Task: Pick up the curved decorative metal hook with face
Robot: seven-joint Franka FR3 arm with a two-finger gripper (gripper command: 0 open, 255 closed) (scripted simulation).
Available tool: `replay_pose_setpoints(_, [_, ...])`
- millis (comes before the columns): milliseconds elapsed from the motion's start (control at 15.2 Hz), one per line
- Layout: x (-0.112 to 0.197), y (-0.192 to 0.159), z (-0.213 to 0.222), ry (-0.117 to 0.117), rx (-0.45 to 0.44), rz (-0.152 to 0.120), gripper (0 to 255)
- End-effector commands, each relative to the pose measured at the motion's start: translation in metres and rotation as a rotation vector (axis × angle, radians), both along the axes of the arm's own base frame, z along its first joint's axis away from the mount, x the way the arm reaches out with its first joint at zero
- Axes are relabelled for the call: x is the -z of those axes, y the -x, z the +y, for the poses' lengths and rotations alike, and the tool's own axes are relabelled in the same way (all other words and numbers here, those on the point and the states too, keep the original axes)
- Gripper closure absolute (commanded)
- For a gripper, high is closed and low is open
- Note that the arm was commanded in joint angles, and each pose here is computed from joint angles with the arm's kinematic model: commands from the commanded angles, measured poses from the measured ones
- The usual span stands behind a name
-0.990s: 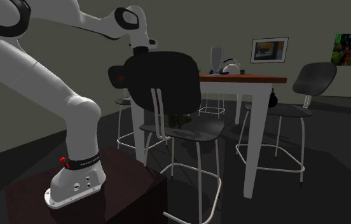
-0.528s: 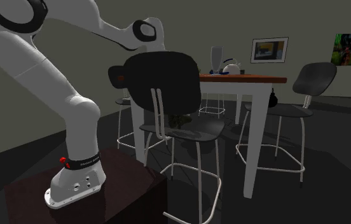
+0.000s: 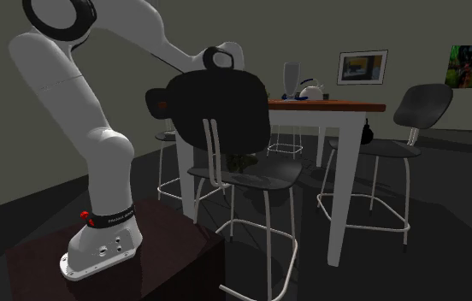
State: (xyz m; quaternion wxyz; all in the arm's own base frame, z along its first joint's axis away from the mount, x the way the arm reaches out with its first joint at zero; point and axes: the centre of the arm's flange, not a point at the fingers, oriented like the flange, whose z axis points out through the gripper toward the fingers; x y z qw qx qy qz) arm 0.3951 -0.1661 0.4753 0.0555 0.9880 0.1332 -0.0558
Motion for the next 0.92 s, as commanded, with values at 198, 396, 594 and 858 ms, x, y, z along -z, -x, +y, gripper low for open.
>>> replay_pose_setpoints(198, [0.038,-0.024,-0.043,-0.007,-0.034,0.026,0])
replay_pose_setpoints(396, [0.054,-0.024,-0.043,-0.007,-0.034,0.026,0])
replay_pose_setpoints(594, [0.07,-0.024,-0.043,-0.007,-0.034,0.026,0])
replay_pose_setpoints(858, [0.077,-0.024,-0.043,-0.007,-0.034,0.026,255])
